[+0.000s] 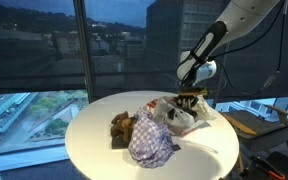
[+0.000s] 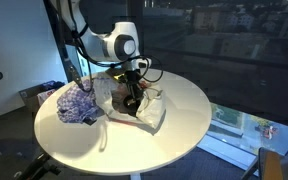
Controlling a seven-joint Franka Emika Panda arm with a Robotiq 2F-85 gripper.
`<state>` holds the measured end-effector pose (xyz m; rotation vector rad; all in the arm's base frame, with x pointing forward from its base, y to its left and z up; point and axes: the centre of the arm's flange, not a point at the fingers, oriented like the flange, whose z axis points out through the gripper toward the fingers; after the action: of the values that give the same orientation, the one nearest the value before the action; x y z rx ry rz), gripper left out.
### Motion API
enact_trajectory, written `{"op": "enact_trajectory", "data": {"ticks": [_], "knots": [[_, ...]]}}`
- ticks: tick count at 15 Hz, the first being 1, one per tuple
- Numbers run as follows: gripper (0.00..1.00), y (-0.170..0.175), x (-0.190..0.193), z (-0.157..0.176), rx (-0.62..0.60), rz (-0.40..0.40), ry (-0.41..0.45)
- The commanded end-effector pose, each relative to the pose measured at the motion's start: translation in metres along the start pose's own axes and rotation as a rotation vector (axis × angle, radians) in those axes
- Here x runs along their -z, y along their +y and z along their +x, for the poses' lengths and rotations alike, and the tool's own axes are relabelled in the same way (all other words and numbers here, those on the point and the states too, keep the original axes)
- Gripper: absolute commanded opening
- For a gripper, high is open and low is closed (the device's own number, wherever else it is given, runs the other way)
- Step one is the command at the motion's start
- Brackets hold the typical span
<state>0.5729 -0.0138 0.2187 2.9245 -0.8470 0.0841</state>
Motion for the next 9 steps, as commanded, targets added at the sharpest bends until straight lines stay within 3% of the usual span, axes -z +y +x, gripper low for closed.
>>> {"op": "enact_trajectory", "data": {"ticks": [1, 5, 7, 9], "knots": [[0.14, 0.012, 0.051, -0.039, 0.06, 0.066, -0.085], [0.14, 0.019, 0.085, -0.074, 0.117, 0.136, -0.175], [0.14, 0.024, 0.102, -0.089, 0.168, 0.178, -0.153], [0.14, 0.028, 0.12, -0.102, 0.212, 0.193, -0.079]]}}
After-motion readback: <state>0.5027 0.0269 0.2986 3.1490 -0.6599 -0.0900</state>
